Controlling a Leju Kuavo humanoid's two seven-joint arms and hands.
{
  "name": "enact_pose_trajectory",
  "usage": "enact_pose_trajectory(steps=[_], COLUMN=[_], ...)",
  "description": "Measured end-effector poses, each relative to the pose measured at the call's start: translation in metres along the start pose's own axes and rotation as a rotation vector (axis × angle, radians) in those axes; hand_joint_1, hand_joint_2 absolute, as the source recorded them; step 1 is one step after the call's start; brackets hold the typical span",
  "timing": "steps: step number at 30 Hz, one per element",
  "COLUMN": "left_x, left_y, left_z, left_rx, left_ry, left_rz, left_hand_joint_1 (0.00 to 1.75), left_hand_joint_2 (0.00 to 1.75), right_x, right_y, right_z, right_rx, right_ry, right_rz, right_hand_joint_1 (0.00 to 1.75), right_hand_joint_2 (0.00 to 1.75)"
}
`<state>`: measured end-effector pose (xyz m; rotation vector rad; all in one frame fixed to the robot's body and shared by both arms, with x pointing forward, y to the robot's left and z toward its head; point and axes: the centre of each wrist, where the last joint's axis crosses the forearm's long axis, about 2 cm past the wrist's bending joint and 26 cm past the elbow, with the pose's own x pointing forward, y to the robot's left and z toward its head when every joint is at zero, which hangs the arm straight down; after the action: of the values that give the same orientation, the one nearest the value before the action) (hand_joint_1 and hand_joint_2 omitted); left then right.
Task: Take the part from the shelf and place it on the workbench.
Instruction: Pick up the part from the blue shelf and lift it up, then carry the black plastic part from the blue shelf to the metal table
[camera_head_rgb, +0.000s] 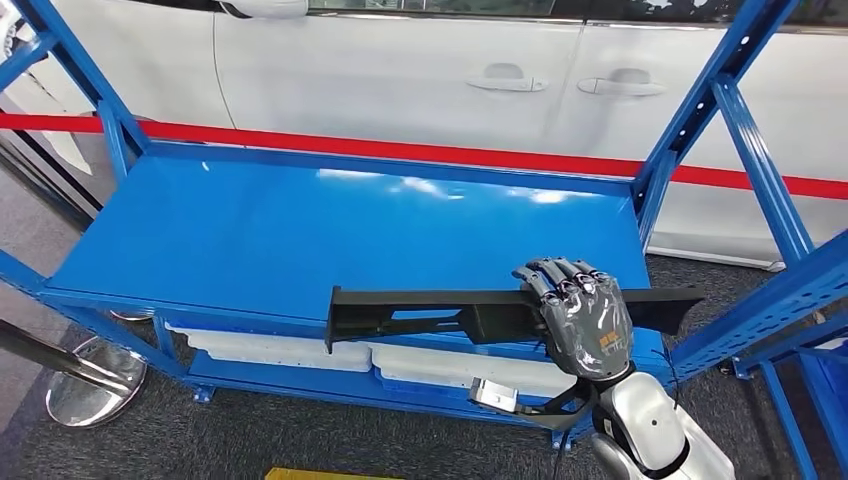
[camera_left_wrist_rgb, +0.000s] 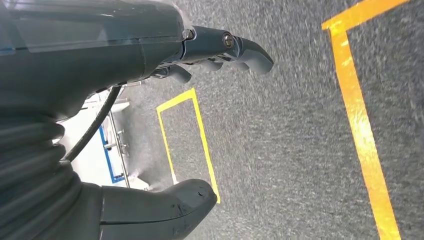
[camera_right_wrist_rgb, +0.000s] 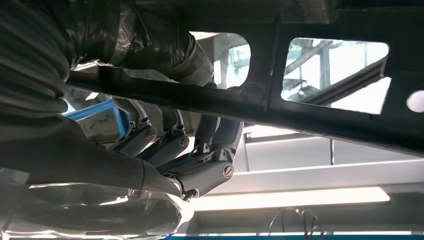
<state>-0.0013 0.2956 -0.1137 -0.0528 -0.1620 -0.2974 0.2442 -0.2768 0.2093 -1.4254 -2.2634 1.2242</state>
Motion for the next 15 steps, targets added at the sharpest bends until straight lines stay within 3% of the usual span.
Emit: enact_pose_trajectory(steps=[15], left_x=[-0.001], left_y=[0.000], left_z=[0.000], left_rx=[-0.001], left_ry=[0.003], left_rz=[0.000], left_hand_joint_1=[0.00], left_hand_joint_2=[1.75], right_x=[0.004], right_y=[-0.012], right_z=[-0.003], right_rx=[-0.051], right_ry=[-0.011], right_rz=[-0.061], right_hand_joint_1=[1.75], right_hand_joint_2=[1.75])
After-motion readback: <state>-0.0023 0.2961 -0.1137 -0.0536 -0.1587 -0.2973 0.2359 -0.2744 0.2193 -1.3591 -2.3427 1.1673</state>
